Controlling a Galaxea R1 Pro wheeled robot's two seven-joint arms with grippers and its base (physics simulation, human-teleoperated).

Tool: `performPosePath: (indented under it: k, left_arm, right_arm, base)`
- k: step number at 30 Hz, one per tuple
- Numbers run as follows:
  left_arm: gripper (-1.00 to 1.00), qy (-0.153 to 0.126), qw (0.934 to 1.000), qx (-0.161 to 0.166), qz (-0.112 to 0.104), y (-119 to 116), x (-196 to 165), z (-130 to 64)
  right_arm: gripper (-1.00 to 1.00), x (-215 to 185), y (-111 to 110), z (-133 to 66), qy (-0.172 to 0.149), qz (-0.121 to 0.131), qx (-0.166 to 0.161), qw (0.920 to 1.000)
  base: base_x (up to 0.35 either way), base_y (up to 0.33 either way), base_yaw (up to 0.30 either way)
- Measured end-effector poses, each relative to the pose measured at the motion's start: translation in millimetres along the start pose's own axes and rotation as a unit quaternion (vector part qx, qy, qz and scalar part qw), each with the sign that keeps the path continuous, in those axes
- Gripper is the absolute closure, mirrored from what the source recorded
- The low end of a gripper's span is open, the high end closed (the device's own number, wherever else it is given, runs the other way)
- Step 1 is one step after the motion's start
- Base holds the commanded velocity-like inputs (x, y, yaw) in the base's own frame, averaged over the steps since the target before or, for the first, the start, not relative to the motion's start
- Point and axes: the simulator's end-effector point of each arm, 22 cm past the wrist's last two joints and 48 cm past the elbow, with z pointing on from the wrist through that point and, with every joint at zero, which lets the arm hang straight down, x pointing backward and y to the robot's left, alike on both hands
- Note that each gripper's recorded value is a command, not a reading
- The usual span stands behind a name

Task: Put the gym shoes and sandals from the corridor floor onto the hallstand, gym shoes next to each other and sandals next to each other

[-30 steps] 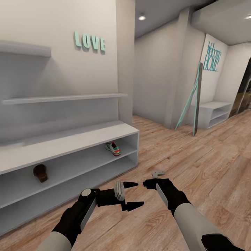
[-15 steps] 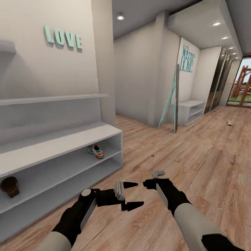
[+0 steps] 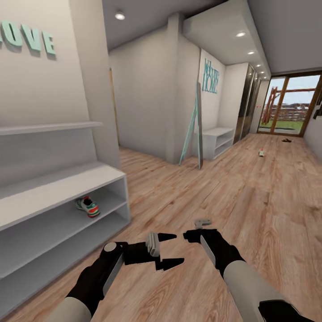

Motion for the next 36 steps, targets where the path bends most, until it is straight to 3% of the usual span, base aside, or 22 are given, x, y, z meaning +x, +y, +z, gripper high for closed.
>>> performPosePath:
  k: [14,18,20,22,30,36]
  left_arm:
    - [-1.00,0.001,1.0000,-0.007,-0.001,4,1,-4.0]
    - [-1.00,0.000,0.9993,-0.037,-0.002,24,0,-30.1]
    - [-1.00,-0.013,0.9971,-0.075,-0.003,47,-7,-58.9]
    - [-1.00,-0.022,0.9951,-0.096,-0.005,59,-12,-74.1]
    - [-1.00,-0.026,0.9918,-0.122,-0.027,73,-2,-89.1]
    - [-1.00,-0.028,0.9882,-0.147,-0.032,84,0,-94.2]
  right_arm:
    - [-1.00,0,0,-0.1,0.000,0.000,0.000,1.0000]
    - [-1.00,0,0,-0.1,0.000,0.000,0.000,1.0000]
    - [-1.00,0,0,-0.1,0.000,0.000,0.000,1.0000]
    - [-1.00,0,0,-0.1,0.000,0.000,0.000,1.0000]
    - [-1.00,0,0,0.0,0.000,0.000,0.000,1.0000]
    - [-1.00,0,0,0.0,0.000,0.000,0.000,1.0000]
  base:
    - [0.316,-0.189,-0.300]
    - [0.340,-0.141,-0.300]
    - [0.342,-0.127,-0.300]
    - [0.343,-0.124,-0.300]
    - [0.343,-0.123,-0.300]
    - [0.343,-0.122,-0.300]
